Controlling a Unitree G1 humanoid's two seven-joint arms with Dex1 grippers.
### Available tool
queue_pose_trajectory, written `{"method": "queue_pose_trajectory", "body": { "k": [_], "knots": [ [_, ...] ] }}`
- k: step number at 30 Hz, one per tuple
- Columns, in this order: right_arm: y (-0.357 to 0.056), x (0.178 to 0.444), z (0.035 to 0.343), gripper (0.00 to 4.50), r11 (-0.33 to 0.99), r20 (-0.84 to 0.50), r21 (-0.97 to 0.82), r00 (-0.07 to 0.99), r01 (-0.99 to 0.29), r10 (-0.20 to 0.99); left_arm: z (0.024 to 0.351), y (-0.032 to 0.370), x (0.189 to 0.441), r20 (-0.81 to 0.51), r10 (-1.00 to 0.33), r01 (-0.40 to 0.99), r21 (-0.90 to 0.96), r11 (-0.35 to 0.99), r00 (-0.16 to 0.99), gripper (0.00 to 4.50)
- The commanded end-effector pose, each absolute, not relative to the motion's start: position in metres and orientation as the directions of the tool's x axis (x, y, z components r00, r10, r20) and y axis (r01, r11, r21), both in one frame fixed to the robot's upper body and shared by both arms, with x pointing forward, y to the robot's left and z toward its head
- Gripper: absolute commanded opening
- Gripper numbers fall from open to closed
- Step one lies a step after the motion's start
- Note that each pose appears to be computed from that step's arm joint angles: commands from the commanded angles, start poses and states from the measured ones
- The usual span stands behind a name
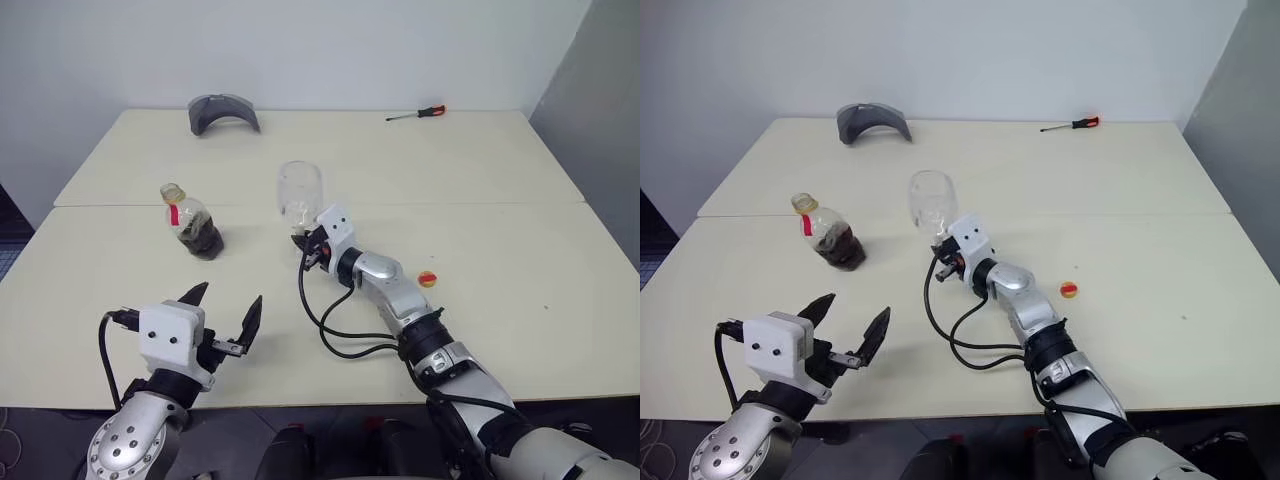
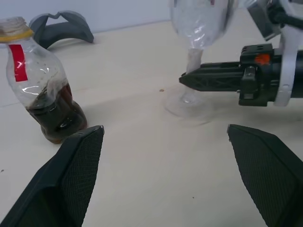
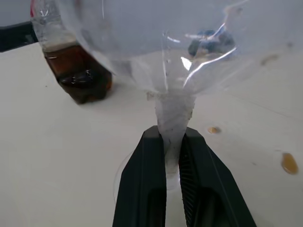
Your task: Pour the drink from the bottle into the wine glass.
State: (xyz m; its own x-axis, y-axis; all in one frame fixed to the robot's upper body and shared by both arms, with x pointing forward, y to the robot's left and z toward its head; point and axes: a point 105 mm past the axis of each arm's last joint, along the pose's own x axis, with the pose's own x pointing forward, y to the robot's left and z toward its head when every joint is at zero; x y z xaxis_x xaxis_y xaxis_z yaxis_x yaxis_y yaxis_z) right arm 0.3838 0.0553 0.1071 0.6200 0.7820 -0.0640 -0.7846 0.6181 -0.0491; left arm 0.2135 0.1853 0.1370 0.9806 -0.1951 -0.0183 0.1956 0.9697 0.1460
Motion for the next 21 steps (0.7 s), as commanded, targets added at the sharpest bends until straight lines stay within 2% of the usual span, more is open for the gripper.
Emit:
{"method": "queue_pose_trajectory", "body": {
  "k": [1, 7, 18, 20, 21],
  "knots": [
    [0.073, 0.385, 0.12, 0.13, 0.601, -0.021, -0.112, 0.606, -0.792, 0.795, 0.144, 0.187, 0.212, 0.019, -0.186, 0.181, 0.163, 0.97, 0.982, 4.5],
    [0.051, 0.404, 0.1, 0.13, 0.642, -0.14, -0.263, 0.687, -0.72, 0.713, 0.146, 0.19, 0.213, 0.026, -0.172, 0.166, 0.168, 0.972, 0.985, 4.5],
    [0.04, 0.414, 0.102, 0.13, 0.693, -0.145, -0.177, 0.715, -0.699, 0.684, 0.149, 0.184, 0.219, 0.039, -0.183, 0.174, 0.162, 0.971, 0.982, 4.5],
    [0.041, 0.413, 0.101, 0.87, 0.693, -0.146, -0.161, 0.711, -0.703, 0.688, 0.15, 0.184, 0.22, 0.041, -0.184, 0.175, 0.164, 0.971, 0.982, 4.5],
    [0.042, 0.412, 0.101, 1.06, 0.691, -0.145, -0.156, 0.708, -0.706, 0.691, 0.15, 0.184, 0.22, 0.042, -0.184, 0.175, 0.164, 0.971, 0.982, 4.5]
  ]
}}
